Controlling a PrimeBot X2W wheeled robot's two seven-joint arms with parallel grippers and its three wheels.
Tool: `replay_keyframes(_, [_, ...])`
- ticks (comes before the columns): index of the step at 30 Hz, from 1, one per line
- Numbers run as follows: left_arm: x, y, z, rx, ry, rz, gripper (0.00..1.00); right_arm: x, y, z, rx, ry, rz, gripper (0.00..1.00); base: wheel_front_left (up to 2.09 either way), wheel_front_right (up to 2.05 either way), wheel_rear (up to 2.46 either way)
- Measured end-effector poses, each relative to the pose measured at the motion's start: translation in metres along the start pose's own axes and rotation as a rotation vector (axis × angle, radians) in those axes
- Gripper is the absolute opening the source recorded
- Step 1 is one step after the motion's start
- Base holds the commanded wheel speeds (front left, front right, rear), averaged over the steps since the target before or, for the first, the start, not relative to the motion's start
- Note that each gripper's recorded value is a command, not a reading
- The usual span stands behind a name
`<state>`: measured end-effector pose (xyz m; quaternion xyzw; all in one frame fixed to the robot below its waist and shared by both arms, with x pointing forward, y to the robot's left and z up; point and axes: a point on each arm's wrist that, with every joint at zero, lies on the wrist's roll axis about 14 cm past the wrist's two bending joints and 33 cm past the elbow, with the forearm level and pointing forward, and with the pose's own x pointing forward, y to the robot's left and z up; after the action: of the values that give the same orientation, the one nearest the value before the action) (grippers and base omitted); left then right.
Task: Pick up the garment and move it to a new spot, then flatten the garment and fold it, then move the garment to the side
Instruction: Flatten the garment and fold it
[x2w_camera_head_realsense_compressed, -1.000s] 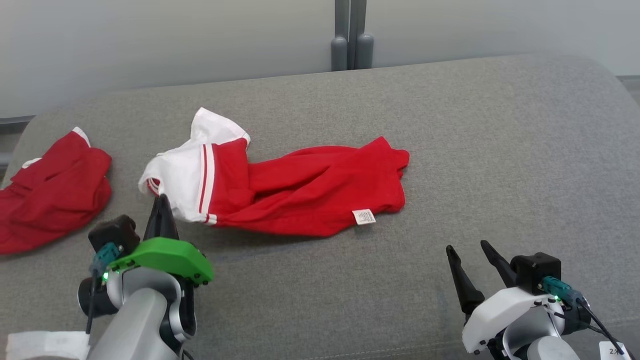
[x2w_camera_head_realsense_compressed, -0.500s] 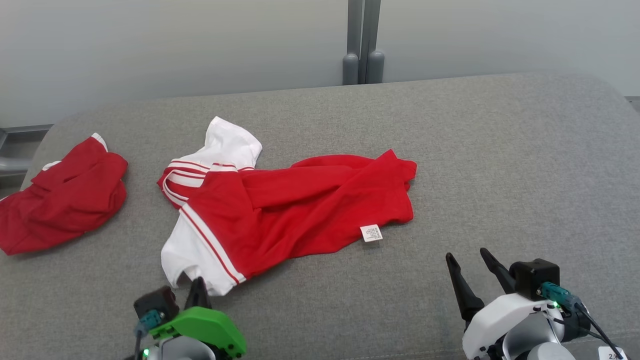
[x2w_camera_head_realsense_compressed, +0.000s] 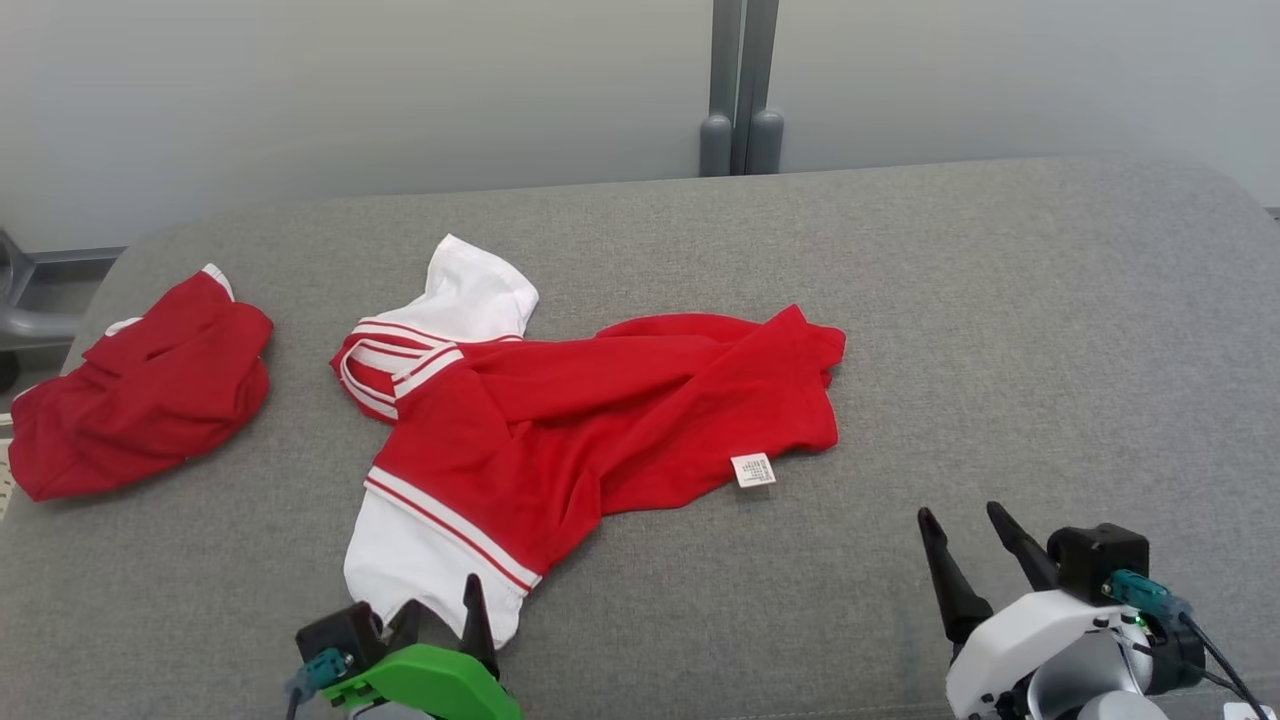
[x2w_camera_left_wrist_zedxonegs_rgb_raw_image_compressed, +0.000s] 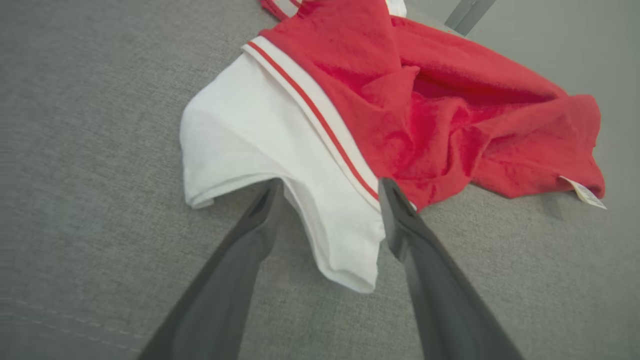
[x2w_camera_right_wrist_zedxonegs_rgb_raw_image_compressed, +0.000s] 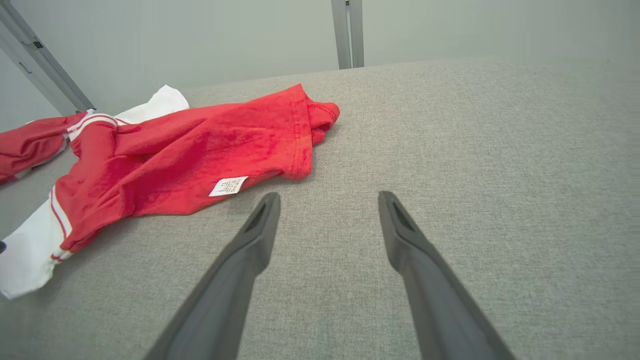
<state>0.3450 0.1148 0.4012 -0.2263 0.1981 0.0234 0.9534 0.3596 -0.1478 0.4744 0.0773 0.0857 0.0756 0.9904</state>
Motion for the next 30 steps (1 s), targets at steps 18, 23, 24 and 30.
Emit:
replay_keyframes(18, [-0.046, -0.006, 0.133, 0.262, -0.533, -0.056, 1.00, -0.011, -0.030, 0.036, 0.036, -0.211, -0.090, 1.00, 0.00, 0.00, 0.00])
replay_keyframes(23, [-0.059, -0.008, 0.136, 0.335, -0.571, -0.075, 1.00, -0.018, -0.015, 0.039, -0.003, -0.237, -0.048, 1.00, 0.00, 0.00, 0.00])
replay_keyframes(24, [-0.061, -0.006, 0.134, 0.342, -0.567, -0.074, 1.00, -0.020, -0.015, 0.039, -0.007, -0.235, -0.048, 1.00, 0.00, 0.00, 0.00])
replay_keyframes(30, [-0.065, 0.013, 0.111, 0.413, -0.494, -0.074, 1.00, -0.030, -0.011, 0.032, -0.087, -0.192, -0.042, 1.00, 0.00, 0.00, 0.00])
